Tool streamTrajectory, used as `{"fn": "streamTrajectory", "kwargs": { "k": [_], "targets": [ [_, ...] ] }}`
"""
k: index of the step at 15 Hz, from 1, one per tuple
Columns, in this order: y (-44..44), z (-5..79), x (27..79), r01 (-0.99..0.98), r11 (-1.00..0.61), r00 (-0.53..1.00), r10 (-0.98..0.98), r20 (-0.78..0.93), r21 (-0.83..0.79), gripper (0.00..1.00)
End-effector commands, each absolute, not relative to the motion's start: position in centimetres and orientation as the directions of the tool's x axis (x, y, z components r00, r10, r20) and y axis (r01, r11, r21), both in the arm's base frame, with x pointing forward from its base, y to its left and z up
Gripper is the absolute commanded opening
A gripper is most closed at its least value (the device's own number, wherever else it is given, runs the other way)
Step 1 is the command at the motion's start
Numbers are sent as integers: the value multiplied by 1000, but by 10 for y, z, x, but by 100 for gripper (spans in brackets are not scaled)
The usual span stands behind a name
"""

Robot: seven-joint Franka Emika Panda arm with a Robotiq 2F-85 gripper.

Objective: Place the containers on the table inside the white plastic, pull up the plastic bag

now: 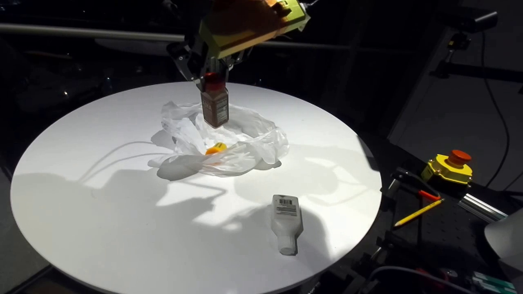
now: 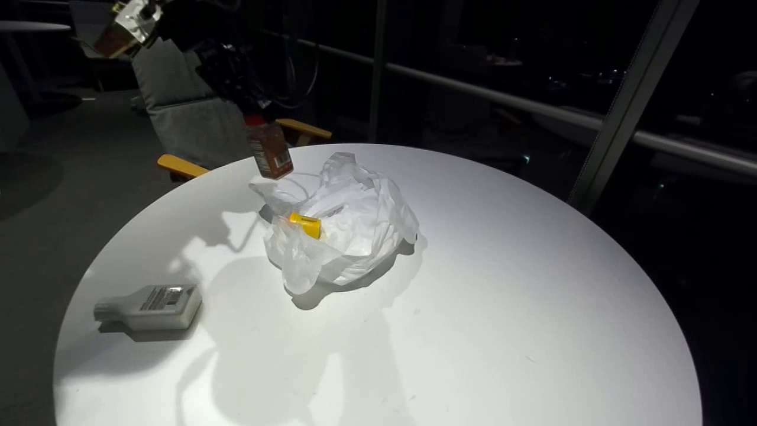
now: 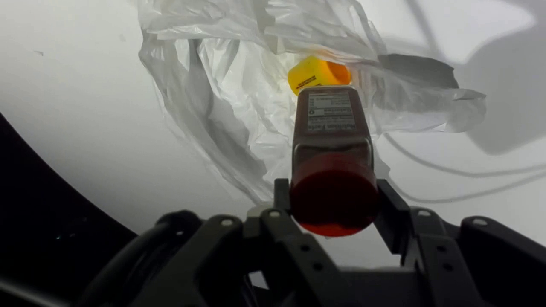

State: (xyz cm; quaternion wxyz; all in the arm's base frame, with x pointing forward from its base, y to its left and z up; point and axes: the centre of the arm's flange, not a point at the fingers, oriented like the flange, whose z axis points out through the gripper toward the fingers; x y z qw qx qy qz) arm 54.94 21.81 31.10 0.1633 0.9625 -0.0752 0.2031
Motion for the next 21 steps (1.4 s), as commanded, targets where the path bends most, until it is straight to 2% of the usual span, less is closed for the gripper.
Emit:
{"fn": "streamTrajectory", "kwargs": {
  "k": [1,7,12,18,19,20,21],
  "targets": [
    [234,281,593,-270,-897,893,-98,439,351,25],
    [236,202,589,-301,-812,881,-36,471,501,25],
    [236,209,585,-354,-753,830,20,557,555,25],
    [214,181,609,-392,-671,838,22,545,629,25],
    [211,178,609,-383,-673,850,11,526,633,75],
    [207,169,613,-390,-675,852,-7,523,626,76],
    [202,172,612,-387,-681,858,-19,514,622,81]
  ]
}}
